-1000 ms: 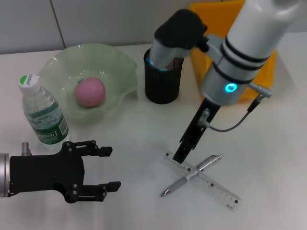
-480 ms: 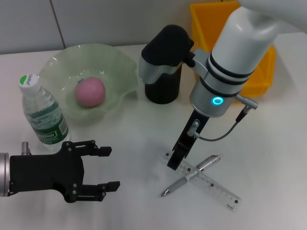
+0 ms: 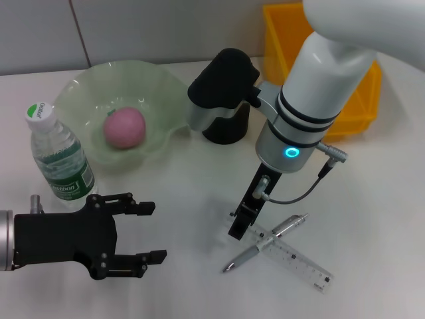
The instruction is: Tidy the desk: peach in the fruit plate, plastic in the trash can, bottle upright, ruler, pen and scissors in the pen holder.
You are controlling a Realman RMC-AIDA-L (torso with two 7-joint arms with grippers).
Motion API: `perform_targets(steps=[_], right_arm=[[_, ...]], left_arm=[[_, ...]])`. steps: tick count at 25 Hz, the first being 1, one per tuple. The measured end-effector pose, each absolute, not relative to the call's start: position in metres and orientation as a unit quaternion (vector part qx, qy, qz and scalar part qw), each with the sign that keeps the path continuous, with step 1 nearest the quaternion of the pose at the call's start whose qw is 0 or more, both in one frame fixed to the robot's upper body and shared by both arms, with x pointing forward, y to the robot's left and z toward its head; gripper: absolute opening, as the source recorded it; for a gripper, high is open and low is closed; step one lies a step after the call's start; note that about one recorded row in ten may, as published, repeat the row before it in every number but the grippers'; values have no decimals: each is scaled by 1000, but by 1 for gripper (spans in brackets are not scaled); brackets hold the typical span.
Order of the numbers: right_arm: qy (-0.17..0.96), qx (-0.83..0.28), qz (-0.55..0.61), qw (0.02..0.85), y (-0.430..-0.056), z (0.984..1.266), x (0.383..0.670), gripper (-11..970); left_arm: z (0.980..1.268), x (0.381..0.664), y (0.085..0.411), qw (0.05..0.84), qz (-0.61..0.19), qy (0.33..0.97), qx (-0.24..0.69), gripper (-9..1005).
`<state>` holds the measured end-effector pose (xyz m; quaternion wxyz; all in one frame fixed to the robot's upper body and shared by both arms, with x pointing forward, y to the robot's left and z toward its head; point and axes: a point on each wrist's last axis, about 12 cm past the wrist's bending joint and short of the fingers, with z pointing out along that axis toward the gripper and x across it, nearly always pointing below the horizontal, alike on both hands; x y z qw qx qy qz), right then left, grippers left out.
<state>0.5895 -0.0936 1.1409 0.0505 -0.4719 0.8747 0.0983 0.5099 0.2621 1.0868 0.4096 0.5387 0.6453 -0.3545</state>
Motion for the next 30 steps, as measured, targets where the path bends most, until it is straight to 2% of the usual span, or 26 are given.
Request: perform_targets(steps=[19, 30], right_arm=[[877, -468, 91, 52, -83, 1128, 580, 634], [881, -462, 79, 65, -80, 1129, 582, 636]], left_arm=[[1088, 510, 261, 410, -358, 643, 539, 786], [1088, 510, 261, 409, -358, 642, 540, 786]])
